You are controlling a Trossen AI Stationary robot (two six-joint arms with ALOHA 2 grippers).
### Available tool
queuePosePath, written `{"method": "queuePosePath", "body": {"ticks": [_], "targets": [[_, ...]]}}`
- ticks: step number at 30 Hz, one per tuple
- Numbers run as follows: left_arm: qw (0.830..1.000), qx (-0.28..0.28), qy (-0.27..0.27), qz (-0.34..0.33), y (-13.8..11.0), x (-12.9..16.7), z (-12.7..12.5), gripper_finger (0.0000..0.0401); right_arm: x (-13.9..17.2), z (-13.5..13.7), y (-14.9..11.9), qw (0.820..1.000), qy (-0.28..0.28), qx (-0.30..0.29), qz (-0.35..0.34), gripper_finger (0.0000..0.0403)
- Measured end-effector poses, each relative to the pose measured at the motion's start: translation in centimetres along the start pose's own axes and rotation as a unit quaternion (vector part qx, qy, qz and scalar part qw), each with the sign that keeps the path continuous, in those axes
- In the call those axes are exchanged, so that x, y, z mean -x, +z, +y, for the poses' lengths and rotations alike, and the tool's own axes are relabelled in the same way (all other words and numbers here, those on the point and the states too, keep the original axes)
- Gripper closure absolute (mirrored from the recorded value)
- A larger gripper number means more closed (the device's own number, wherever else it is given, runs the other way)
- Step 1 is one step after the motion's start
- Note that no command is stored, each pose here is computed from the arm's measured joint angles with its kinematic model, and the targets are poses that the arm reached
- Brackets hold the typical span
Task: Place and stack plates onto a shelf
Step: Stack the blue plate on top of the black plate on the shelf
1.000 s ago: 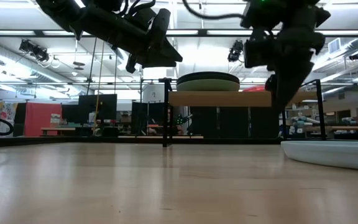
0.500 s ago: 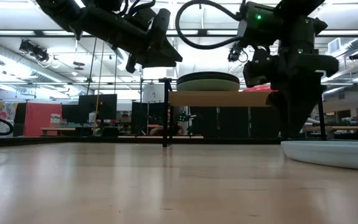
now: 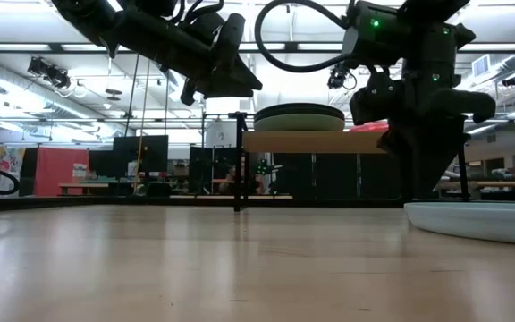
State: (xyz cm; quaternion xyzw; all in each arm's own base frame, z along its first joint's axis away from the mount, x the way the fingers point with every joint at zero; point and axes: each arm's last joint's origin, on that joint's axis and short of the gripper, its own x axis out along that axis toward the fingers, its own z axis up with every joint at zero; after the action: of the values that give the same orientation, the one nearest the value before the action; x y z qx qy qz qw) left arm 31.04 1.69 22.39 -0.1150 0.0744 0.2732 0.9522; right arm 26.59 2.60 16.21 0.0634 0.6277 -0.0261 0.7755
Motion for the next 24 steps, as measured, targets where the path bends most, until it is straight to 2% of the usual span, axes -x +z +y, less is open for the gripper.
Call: {"method": "queuePosePath", "body": {"ticks": [7, 16, 24], "targets": [[1.000, 0.000, 0.000, 0.000, 0.0, 0.0, 0.0, 0.0273, -0.2, 0.0, -0.1, 1.000, 0.000, 0.000, -0.002, 0.0213], [1.000, 0.000, 0.000, 0.000, 0.0, 0.0, 0.0, 0.0273, -2.0, -0.5, -2.0, 1.000, -0.003, -0.004, 0.014, 0.0227], [1.000, 0.000, 0.000, 0.000, 0.0, 0.0, 0.0, 0.0273, -2.3, -0.5, -2.2, 1.000, 0.000, -0.004, 0.004, 0.0266]]}}
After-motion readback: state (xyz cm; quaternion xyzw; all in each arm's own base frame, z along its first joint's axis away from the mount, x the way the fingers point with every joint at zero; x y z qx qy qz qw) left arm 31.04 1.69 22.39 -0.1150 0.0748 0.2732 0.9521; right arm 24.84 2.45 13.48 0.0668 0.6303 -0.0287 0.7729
